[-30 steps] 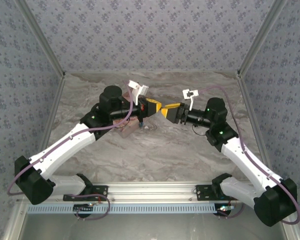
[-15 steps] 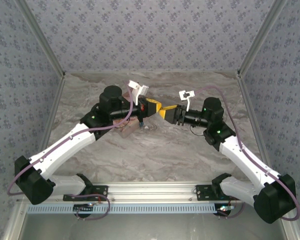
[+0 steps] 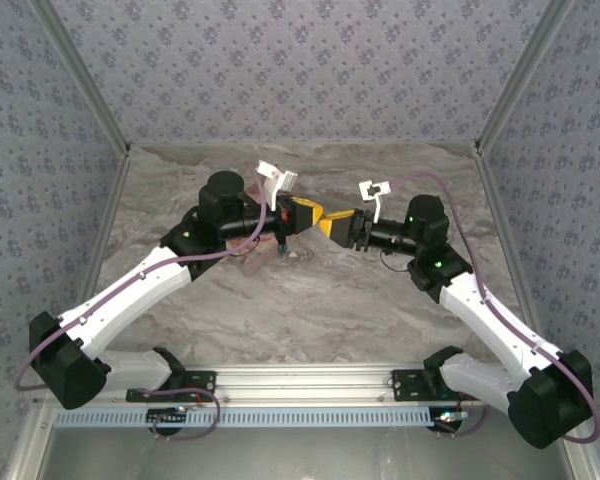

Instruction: Unlock the padlock with the key

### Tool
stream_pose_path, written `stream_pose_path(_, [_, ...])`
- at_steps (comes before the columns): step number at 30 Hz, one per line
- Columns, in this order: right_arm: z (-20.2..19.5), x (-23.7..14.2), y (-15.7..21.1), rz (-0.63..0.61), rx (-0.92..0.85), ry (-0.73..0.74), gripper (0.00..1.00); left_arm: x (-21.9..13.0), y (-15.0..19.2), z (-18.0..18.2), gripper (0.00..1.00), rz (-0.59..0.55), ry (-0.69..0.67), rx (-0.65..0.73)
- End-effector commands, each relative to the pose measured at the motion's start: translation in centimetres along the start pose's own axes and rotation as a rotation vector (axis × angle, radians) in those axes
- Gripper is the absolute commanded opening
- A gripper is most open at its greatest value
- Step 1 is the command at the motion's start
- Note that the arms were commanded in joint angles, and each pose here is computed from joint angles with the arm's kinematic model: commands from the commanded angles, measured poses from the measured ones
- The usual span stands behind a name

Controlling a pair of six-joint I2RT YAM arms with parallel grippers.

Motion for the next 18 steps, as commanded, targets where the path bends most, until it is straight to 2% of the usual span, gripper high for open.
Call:
stream_pose_path(1, [1.36,-0.29,-1.68,-0.05,-0.074,-0.029,0.4,-0.31,-0.6,-1.06,0.0,0.001,0.041,0.033])
stream_pose_path(18, [1.88,0.22,-1.67,-0.035,-0.095,-0.086,0.18,-0.05,-0.59,-0.93,0.0,0.003,0.047,0.024])
Point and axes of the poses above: each hand's point on the last joint's axis, 136 mm out from that joint toward the fingers, its own x axis out along the fingers, its own z axis along the line the jaws close on, y = z × x, the point moved 10 cm from there along -x, back along the fingers, and after that the axes turned 12 degrees about -x, right-handed, at the moved point
